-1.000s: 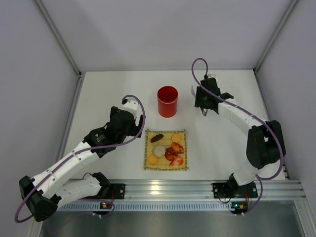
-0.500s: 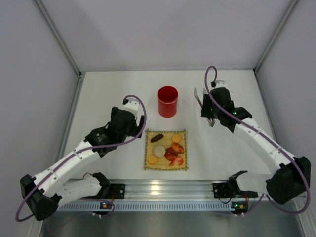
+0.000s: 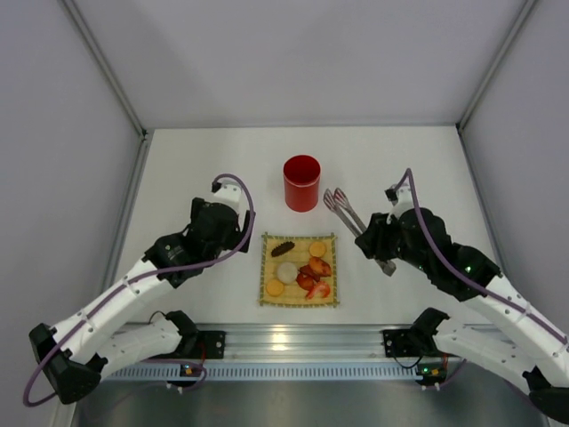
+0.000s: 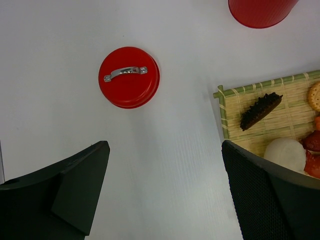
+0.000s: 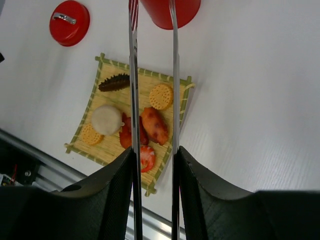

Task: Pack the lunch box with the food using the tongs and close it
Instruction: Pick up the fake food from the plate.

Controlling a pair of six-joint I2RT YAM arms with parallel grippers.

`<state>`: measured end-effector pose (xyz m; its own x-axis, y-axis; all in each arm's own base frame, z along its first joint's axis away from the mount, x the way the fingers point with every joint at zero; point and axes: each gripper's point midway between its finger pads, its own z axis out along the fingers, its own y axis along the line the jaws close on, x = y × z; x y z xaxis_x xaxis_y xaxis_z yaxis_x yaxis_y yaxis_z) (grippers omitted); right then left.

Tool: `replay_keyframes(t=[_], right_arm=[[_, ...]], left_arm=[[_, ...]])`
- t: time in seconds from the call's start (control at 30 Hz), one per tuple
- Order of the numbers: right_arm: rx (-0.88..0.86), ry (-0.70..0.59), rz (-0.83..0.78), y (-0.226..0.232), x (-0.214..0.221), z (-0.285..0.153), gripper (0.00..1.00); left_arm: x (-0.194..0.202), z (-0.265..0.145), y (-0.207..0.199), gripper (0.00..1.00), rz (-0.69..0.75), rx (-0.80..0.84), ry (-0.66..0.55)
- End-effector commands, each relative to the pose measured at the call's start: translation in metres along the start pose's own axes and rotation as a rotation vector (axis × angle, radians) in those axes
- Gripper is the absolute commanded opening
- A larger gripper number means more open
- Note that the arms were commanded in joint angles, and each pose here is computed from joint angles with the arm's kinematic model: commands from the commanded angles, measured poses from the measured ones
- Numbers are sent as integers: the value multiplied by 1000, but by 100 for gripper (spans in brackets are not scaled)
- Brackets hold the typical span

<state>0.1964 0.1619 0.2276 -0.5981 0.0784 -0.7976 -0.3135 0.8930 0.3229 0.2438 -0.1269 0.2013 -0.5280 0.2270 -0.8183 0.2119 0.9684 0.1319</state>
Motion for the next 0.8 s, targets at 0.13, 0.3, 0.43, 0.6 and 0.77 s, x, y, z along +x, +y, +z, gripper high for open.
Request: replay_keyframes(t=[0.13, 0.3, 0.43, 0.6, 0.77], right_arm=[[-114, 79, -16, 32, 33, -13, 36], [-157, 124, -88, 59, 53, -9, 37], [-137, 171, -168, 78, 73, 1, 39], [-138, 193, -216, 97, 88, 9, 40], [-145, 191, -231, 105, 91, 10, 43]], left_arm=[[6, -12, 12, 99, -62, -31, -17], [11, -13, 15, 99, -65, -36, -16], [13, -13, 16, 99, -66, -37, -16], [15, -13, 16, 99, -66, -34, -18], [15, -13, 14, 99, -67, -28, -18]])
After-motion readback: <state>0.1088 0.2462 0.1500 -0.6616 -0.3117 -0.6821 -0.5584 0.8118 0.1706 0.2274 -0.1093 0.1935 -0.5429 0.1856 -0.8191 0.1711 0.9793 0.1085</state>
